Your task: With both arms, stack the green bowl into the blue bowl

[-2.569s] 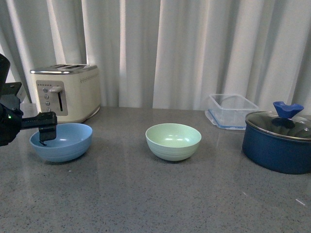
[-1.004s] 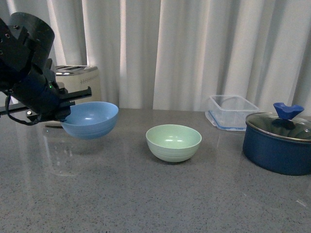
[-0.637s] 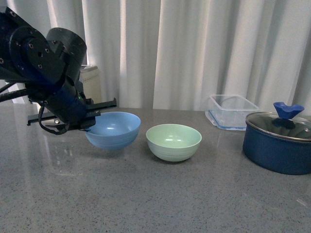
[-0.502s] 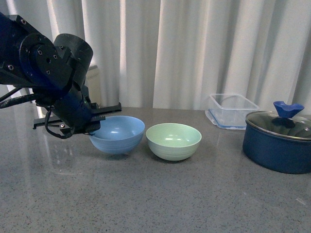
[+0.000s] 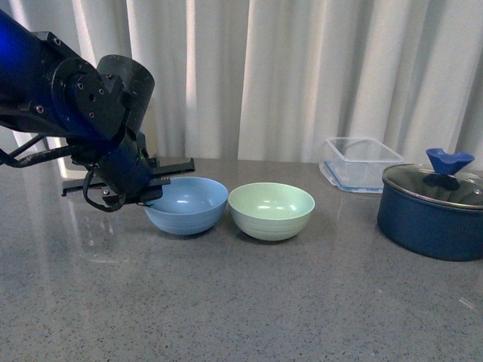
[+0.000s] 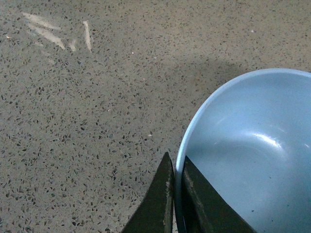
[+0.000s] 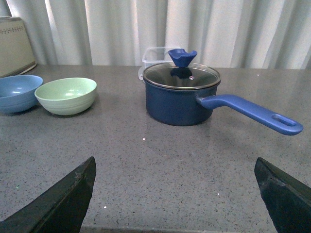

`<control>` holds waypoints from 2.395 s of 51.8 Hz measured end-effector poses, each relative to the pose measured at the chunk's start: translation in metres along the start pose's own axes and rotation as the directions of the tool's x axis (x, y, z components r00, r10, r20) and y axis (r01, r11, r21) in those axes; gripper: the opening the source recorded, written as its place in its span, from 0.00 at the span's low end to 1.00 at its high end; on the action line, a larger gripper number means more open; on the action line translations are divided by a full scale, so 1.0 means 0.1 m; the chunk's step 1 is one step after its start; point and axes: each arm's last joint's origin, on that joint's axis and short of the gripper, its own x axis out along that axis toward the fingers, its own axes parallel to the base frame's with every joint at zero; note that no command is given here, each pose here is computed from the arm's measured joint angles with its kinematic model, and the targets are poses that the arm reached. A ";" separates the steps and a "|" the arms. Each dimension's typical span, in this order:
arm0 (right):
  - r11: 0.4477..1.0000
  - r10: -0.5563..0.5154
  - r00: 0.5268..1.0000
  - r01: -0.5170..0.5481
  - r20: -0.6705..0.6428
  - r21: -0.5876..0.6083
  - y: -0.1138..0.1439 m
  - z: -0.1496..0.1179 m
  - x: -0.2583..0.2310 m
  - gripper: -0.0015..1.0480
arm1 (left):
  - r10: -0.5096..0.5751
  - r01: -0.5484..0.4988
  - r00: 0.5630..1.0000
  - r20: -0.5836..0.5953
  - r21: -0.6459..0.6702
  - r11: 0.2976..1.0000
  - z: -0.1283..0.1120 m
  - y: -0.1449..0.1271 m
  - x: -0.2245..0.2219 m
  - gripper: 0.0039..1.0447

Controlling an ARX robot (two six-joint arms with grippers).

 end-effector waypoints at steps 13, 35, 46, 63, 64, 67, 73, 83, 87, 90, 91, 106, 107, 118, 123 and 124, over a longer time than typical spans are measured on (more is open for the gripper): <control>1.000 0.000 1.000 0.000 0.000 0.000 0.00 0.00 0.00 0.90 | 0.018 -0.018 1.000 0.003 -0.001 1.000 -0.01 0.00 0.01 0.06; 1.000 0.000 1.000 0.000 0.000 0.000 0.00 0.00 0.00 0.90 | 0.001 -0.003 0.989 0.146 0.014 1.000 0.08 0.08 -0.46 0.90; 1.000 0.000 1.000 0.000 0.000 0.000 0.00 0.00 0.00 0.90 | -0.022 -0.019 0.942 0.334 0.120 0.993 -0.25 0.25 -1.42 0.94; 1.000 0.000 1.000 0.000 0.000 0.000 0.00 0.00 0.00 0.90 | -0.033 -0.012 0.982 0.187 0.232 0.973 -1.36 0.66 -2.07 0.94; 1.000 0.000 1.000 0.000 0.000 0.000 0.00 0.00 0.00 0.90 | -0.033 -0.011 0.982 0.186 0.232 0.973 -1.36 0.66 -2.07 0.94; 1.000 0.000 1.000 0.000 0.000 0.000 0.00 0.00 0.00 0.90 | -0.063 0.012 0.977 0.205 0.242 0.970 -1.40 0.67 -2.04 0.90; 1.000 0.000 1.000 0.000 0.000 0.000 0.00 0.00 0.00 0.90 | -0.201 0.111 0.883 0.424 0.228 0.967 -1.52 0.78 -2.07 0.73; 1.000 0.001 1.000 -0.001 0.000 0.000 0.00 0.00 0.00 0.90 | -0.211 0.113 0.801 0.561 0.204 0.972 -1.60 1.02 -2.25 0.44; 1.000 0.001 1.000 -0.001 0.000 0.000 0.00 0.00 0.00 0.90 | -0.209 0.109 0.803 0.558 0.207 0.972 -1.69 1.11 -2.29 0.29; 1.000 0.000 1.000 0.000 0.000 0.000 0.00 0.00 0.00 0.90 | -0.210 0.108 0.809 0.550 0.212 0.971 -1.76 1.17 -2.31 0.18; 1.000 0.000 1.000 0.000 0.000 0.000 0.00 0.00 0.00 0.90 | -0.210 0.108 0.809 0.549 0.212 0.971 -1.78 1.20 -2.33 0.13; 1.000 0.000 1.000 0.000 0.000 0.000 0.00 0.00 0.00 0.90 | -0.229 0.121 0.803 0.550 0.226 0.967 -1.97 1.43 -2.49 0.03; 1.000 0.000 1.000 0.000 0.000 0.000 0.00 0.00 0.00 0.90 | -0.226 0.118 0.805 0.549 0.224 0.967 -1.98 1.45 -2.49 0.03; 1.000 0.001 1.000 -0.001 -0.001 0.000 0.00 0.00 0.00 0.90 | -0.208 0.102 0.797 0.568 0.213 0.972 -2.08 1.52 -2.56 0.03; 1.000 0.000 1.000 0.000 -0.001 0.000 0.00 0.00 0.00 0.90 | -0.209 0.102 0.792 0.573 0.213 0.972 -2.08 1.53 -2.60 0.03; 1.000 0.000 1.000 0.000 -0.001 0.000 0.00 0.00 0.00 0.90 | -0.209 0.102 0.791 0.575 0.213 0.972 -2.09 1.53 -2.61 0.03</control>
